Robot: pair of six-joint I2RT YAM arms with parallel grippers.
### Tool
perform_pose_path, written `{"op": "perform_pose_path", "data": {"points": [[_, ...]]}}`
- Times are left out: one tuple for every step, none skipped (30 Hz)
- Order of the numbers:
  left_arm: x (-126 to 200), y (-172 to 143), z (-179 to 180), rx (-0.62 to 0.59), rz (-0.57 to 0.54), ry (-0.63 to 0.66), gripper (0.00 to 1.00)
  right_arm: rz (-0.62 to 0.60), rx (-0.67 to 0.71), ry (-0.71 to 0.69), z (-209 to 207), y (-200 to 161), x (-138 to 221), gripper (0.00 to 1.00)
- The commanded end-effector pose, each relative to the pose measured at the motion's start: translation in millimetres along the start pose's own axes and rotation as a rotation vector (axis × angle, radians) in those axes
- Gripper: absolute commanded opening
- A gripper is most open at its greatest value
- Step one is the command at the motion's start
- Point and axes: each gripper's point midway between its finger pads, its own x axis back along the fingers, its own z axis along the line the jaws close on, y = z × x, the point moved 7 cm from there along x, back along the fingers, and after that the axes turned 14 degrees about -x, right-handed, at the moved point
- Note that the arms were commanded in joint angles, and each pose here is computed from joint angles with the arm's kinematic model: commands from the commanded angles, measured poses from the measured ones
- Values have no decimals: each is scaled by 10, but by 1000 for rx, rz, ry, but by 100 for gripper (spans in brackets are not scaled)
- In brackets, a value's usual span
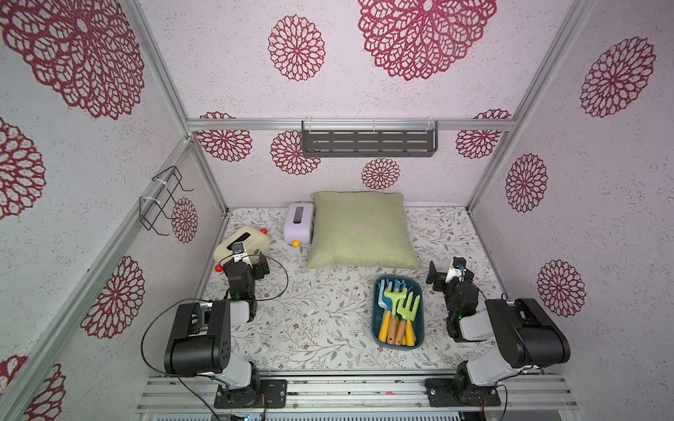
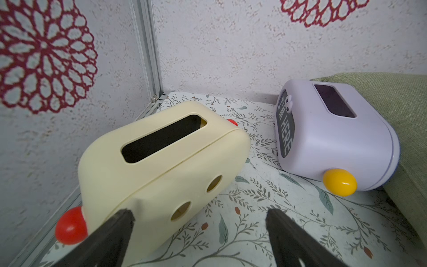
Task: Put the rake into the storage box
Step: Reset both arms
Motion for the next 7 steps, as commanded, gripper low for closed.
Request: {"op": "perform_pose_path", "data": {"points": [[-1, -16, 40, 6, 4, 16, 97, -33, 15, 26, 53, 83, -9, 99], [-2, -15, 40, 6, 4, 16, 97, -29, 13, 30, 57, 82, -22, 99], [-1, -16, 37, 6, 4, 16, 97, -26, 12, 29, 53, 81, -26, 99], [-1, -16, 40, 6, 4, 16, 97, -27, 12, 30, 54, 83, -25, 99], [0, -17, 39, 6, 4, 16, 98, -29, 12, 30, 53, 84, -18, 99], [-2, -14, 40, 6, 3, 16, 97, -32, 11, 29, 51, 87, -11, 99], [0, -15, 40, 6, 4, 17, 97, -32, 12, 29, 50, 85, -9, 99]]}}
